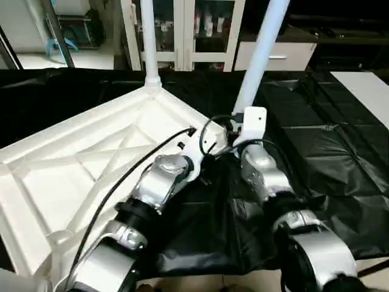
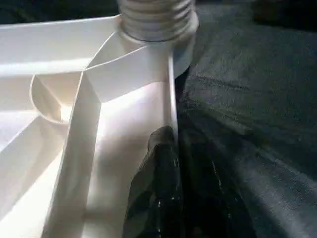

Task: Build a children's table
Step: Rotate leg to tighten

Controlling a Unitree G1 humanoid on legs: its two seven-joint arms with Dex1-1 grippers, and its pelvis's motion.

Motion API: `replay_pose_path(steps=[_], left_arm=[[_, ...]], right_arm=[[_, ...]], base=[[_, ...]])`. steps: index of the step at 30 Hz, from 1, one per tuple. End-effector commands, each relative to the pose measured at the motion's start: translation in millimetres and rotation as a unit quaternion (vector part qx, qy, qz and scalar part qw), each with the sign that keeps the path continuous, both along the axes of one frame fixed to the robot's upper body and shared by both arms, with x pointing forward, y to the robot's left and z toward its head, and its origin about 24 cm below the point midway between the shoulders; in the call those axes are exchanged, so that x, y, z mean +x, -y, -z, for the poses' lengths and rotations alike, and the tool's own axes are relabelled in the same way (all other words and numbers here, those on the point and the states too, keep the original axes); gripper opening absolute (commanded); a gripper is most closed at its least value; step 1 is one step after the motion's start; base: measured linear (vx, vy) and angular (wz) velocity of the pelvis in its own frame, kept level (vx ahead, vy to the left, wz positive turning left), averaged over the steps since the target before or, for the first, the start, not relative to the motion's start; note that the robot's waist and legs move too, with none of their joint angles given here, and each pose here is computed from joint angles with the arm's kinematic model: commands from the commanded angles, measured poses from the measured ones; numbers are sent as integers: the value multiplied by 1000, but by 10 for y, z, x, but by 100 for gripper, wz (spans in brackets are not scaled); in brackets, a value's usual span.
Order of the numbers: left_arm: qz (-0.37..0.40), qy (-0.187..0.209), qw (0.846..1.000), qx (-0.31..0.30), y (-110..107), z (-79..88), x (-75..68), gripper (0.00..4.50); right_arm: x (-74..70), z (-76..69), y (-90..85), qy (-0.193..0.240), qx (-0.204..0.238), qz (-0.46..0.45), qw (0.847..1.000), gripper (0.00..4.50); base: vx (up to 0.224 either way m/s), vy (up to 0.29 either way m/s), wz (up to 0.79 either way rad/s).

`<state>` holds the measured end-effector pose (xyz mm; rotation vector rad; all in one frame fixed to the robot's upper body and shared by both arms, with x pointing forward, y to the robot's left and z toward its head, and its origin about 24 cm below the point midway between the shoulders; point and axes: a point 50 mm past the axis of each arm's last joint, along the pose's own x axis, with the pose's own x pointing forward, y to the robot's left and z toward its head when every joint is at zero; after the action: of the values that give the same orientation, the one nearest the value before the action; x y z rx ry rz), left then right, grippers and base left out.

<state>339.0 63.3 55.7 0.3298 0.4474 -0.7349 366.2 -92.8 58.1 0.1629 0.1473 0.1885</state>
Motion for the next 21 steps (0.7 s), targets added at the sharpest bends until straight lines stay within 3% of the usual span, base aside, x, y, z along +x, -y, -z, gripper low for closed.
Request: replay_pose_path(steps=[1,6,11,12,13,15,16,17,21], left_arm=[[30,34,999,-5,-11,-97,-11,0],[79,17,997,-13,-74,-95,-102,0],[134,-5,991,-22,-146,-90,-198,0],[167,-14,985,-28,-175,-104,-251,0],[167,-14,985,-28,-175,-104,-251,0],[233,-22,971,-37,-210,-137,-358,0],[233,-22,971,-37,-210,-137,-358,0],[287,-40,956,-43,-242,-159,-464,0],[340,-71,936,-56,-274,-207,-592,0]], right_arm=[[0,-112,27,20,12,-30,999,300],[-165,-210,207,30,-4,-120,992,339],[-365,-283,452,21,-58,-206,977,372],[-465,-306,544,5,-73,-247,966,382],[-465,-306,544,5,-73,-247,966,388],[-634,-329,645,-26,-96,-313,945,404],[-634,-329,645,-26,-96,-313,945,416],[-744,-325,711,-47,-121,-354,926,416],[-895,-344,767,-70,-123,-403,904,416]], base=[[0,0,0],[0,0,0],[0,0,0],[0,0,0],[0,0,0],[0,0,0],[0,0,0],[0,0,0],[0,0,0]])
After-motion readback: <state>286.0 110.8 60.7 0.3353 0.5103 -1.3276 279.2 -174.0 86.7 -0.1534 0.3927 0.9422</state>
